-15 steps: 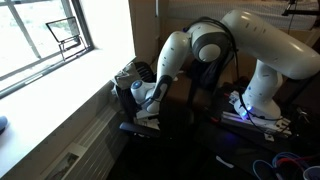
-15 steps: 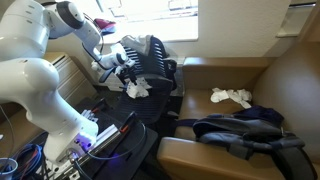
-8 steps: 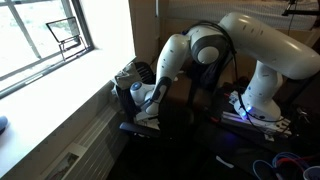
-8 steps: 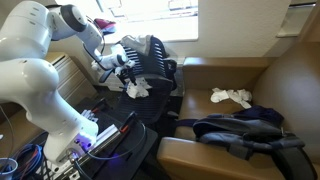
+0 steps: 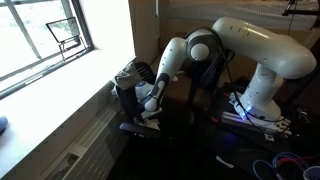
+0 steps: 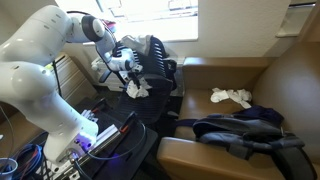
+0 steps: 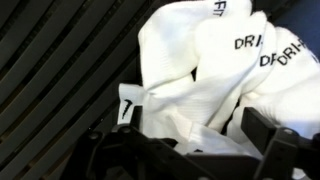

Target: Pick up the blue cloth on the backrest and place it on the right side of the brown couch, then pick up the cream white pants on the left side of the couch and place it on the backrest then pick up the white cloth on the seat of the chair and place it on the couch then finally pick up the bag and put it on the seat of the chair

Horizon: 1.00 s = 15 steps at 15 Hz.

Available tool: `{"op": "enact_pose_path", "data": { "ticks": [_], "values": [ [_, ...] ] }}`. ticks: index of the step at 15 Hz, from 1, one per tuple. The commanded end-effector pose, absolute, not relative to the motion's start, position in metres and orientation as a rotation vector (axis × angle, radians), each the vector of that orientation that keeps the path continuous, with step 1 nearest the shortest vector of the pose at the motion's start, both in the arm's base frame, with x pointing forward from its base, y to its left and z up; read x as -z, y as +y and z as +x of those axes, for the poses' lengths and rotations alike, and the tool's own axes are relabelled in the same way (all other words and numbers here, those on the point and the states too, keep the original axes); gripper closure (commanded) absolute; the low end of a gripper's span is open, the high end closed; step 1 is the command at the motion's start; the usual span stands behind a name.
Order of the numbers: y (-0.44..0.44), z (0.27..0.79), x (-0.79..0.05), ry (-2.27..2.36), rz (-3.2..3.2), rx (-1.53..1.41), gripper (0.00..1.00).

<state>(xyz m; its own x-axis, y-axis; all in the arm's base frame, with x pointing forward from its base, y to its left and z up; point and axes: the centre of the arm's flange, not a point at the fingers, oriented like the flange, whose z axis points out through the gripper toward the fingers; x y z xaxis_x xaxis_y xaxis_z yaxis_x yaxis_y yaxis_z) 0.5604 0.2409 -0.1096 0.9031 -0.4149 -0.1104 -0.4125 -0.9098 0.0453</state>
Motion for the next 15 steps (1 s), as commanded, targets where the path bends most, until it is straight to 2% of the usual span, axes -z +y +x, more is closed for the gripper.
{"op": "enact_pose_path", "data": {
  "ticks": [1, 13, 14, 15],
  "values": [
    [0.243, 0.561, 0.111, -0.664, 3.031, 0.189, 0.0],
    [0.257, 0.549, 0.124, -0.64, 2.939, 0.276, 0.0],
    [0.257, 0.549, 0.125, -0.642, 2.932, 0.266, 0.09],
    [0.257, 0.549, 0.124, -0.648, 2.94, 0.263, 0.26]
  ]
}}
